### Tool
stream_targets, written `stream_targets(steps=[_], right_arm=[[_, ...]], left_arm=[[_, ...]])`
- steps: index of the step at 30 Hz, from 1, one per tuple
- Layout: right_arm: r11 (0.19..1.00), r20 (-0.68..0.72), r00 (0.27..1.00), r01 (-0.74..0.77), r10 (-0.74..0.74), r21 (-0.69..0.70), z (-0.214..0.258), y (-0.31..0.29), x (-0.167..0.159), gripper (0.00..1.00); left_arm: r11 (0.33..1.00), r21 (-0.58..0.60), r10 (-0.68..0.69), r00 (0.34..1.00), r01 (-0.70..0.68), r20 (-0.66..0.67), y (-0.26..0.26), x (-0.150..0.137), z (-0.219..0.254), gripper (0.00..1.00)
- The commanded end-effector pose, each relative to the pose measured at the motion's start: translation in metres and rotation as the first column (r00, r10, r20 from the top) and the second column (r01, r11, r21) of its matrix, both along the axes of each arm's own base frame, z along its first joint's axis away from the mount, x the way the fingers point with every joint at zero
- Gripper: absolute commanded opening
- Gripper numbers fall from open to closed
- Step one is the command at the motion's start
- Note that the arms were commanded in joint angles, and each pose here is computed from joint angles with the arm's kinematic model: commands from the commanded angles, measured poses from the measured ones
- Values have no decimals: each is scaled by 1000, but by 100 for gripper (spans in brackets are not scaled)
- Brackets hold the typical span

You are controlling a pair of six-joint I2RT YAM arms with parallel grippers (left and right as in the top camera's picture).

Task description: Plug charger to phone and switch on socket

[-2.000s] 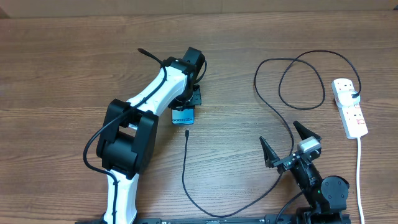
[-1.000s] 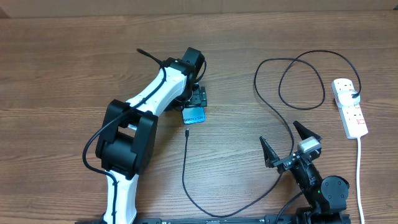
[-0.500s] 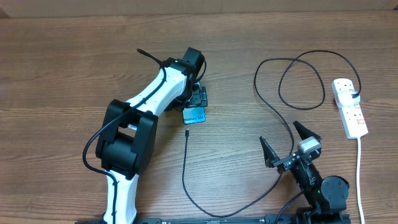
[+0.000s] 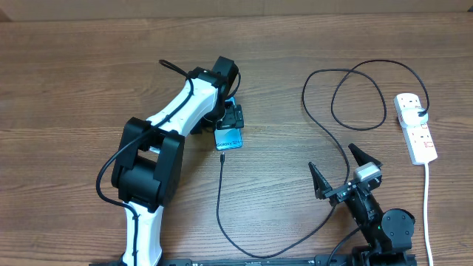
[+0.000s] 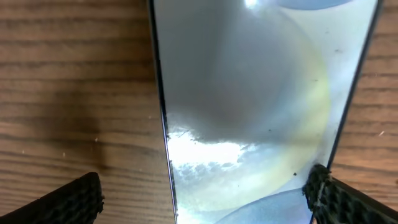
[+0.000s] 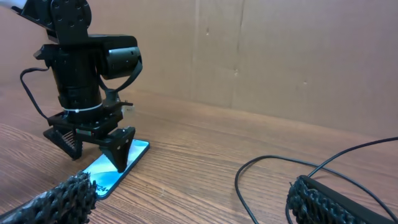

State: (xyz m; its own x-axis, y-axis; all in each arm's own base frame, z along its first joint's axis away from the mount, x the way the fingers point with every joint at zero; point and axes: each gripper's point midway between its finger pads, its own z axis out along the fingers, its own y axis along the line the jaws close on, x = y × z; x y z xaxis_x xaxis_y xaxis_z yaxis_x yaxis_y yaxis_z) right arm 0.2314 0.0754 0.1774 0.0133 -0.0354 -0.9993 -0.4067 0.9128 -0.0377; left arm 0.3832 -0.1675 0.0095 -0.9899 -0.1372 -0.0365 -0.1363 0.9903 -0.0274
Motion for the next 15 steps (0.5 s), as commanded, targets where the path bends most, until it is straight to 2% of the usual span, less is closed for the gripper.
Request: stream_targets(steps=[1,7,15], right_arm=[[1000,5,1000,5,-5,0,-1,0,0,100],[1000,5,1000,5,-5,0,-1,0,0,100],[1000,5,1000,5,-5,0,-1,0,0,100]], left_arm=[[1000,-7,-28,999,28,35,1,3,11,100],[997,-21,-69,996,71,63,-2,8,15,100],[993,-62,-87,985,97,150,-6,19,45,100]])
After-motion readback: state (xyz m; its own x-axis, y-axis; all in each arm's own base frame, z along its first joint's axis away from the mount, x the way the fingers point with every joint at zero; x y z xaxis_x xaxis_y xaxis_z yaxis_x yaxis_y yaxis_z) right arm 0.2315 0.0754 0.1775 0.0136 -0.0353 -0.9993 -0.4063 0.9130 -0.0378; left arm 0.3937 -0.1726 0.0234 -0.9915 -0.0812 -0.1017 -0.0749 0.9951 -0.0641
